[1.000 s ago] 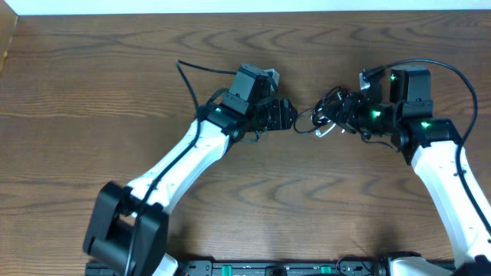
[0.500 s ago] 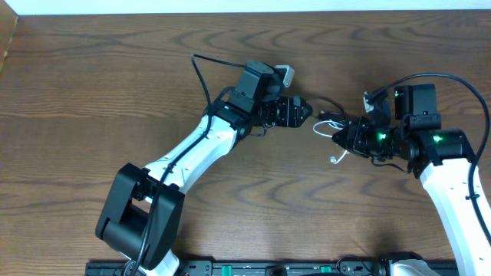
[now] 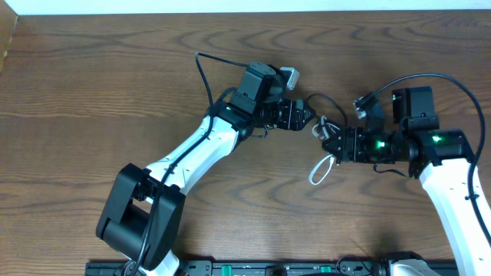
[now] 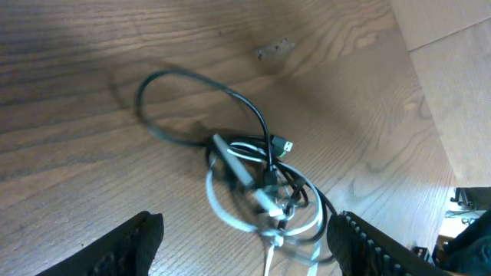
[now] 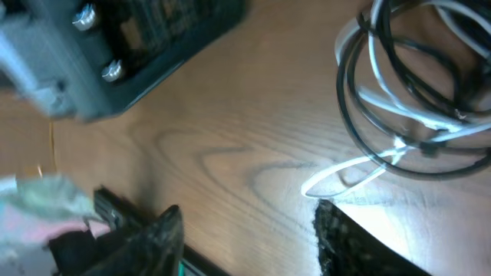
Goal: Untangle cables
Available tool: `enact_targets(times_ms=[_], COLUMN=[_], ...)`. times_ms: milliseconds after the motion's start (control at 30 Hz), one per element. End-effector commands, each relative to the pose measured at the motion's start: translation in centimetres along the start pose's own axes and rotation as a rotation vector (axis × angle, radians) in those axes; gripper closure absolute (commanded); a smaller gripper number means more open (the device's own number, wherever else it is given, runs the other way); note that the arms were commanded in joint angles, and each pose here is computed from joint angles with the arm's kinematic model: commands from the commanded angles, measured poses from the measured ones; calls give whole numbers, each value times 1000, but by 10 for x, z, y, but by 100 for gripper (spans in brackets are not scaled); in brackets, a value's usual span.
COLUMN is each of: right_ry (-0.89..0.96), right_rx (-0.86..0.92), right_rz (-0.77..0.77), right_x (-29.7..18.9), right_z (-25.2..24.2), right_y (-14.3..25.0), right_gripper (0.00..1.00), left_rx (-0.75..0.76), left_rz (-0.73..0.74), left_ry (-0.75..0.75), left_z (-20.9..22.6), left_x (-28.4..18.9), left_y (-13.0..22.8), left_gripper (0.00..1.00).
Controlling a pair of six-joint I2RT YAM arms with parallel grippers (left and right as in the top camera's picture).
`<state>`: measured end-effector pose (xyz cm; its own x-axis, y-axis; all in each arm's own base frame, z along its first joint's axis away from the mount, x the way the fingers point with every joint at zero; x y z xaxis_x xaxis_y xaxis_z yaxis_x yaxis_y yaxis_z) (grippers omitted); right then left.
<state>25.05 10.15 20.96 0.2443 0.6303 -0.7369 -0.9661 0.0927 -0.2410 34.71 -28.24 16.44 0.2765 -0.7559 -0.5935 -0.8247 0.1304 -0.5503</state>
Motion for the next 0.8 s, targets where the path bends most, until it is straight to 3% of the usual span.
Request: enact_targets(times_ms=[0,267,467,767], right_ry=[-16,380,414,416], right_rx=[-98,267,302,304], right_rz=[5,-211,-242,-241], right_x=[-2,-26,-33,-34], right_z=[9,-56,-67,-68], right_y=[3,-22,-25,-24], right_gripper=[43,42,42,42], left_rx=[7,-28,9,-77], left_rz=[14,55,89,95], left_ry=[-12,-8,-67,-178], left_z=[12,18,5,31], left_x=[0,-4,20,63], left_y=[2,9,26,45], left_gripper=[27,27,27,28])
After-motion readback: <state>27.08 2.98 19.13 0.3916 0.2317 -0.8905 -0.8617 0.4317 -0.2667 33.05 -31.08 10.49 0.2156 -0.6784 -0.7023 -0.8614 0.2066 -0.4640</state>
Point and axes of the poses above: each gripper's point midway between its finger pads, its own x axis out along the fingers, its own z axis along the line the jaws close on, y = z × x, the point moved 5 cm from there along -x, back along the fingers, and after that the axes turned 3 degrees about x, right-handed, at the moved point
